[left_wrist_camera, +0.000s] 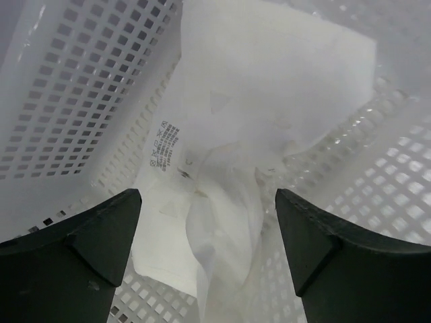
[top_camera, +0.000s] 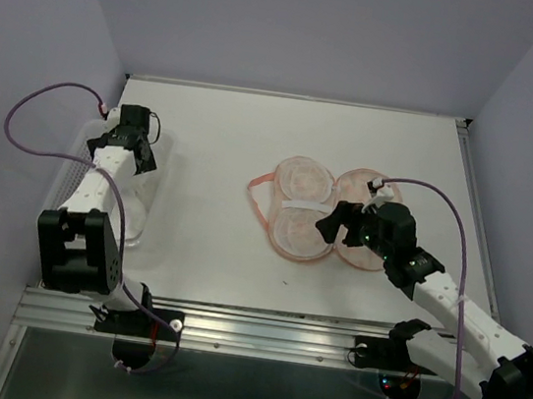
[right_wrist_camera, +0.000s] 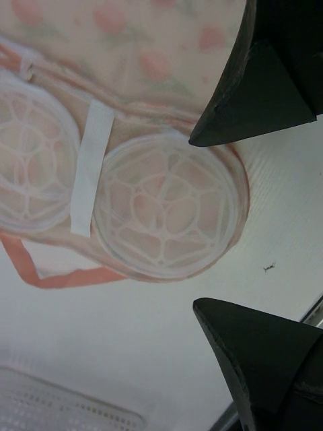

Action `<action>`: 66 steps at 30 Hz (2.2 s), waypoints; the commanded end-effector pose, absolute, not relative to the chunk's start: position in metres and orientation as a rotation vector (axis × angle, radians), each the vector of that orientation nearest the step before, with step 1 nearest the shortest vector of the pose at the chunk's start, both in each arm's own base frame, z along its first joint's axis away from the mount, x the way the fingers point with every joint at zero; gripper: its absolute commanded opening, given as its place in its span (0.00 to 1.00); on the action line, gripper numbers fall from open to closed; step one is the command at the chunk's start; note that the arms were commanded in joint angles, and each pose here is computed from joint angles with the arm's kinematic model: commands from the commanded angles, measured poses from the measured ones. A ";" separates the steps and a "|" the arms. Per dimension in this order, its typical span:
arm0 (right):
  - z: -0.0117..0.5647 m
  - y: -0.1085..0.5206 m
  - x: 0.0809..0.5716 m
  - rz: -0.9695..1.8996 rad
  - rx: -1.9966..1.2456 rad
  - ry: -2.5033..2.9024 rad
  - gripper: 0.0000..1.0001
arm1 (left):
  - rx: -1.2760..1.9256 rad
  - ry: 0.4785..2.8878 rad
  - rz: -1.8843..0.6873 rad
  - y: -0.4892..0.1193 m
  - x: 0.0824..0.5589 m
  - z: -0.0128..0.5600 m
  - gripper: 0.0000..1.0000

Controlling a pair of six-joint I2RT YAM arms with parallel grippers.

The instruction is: Unzip the laundry bag and remove the bra

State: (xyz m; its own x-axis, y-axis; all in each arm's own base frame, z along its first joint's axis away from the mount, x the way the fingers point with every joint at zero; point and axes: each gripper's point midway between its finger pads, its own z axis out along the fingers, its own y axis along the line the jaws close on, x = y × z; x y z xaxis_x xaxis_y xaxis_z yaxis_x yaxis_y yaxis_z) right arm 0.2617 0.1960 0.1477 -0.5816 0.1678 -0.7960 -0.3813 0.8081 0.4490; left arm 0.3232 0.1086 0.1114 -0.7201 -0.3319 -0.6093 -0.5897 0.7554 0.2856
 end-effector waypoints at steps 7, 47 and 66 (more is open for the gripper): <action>0.137 0.110 0.302 0.194 0.239 2.117 1.00 | -0.461 2.004 -0.077 0.027 0.341 0.265 0.99; 0.029 -0.036 0.366 -0.202 0.768 2.242 0.26 | -0.048 1.755 -0.408 -0.064 0.278 0.257 0.99; 0.198 0.033 0.400 0.247 0.341 2.006 0.01 | -0.065 1.774 -0.393 -0.061 0.282 0.251 0.99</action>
State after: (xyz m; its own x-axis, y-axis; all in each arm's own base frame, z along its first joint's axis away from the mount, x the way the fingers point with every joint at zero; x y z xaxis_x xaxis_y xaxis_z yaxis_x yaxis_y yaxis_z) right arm 0.3893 -0.0035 0.1590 -0.4188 0.3946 -0.8179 0.3339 0.9045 0.2654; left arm 0.2776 -0.0613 0.2454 -0.2805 -0.2682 -0.9216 0.1524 0.9355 -0.3186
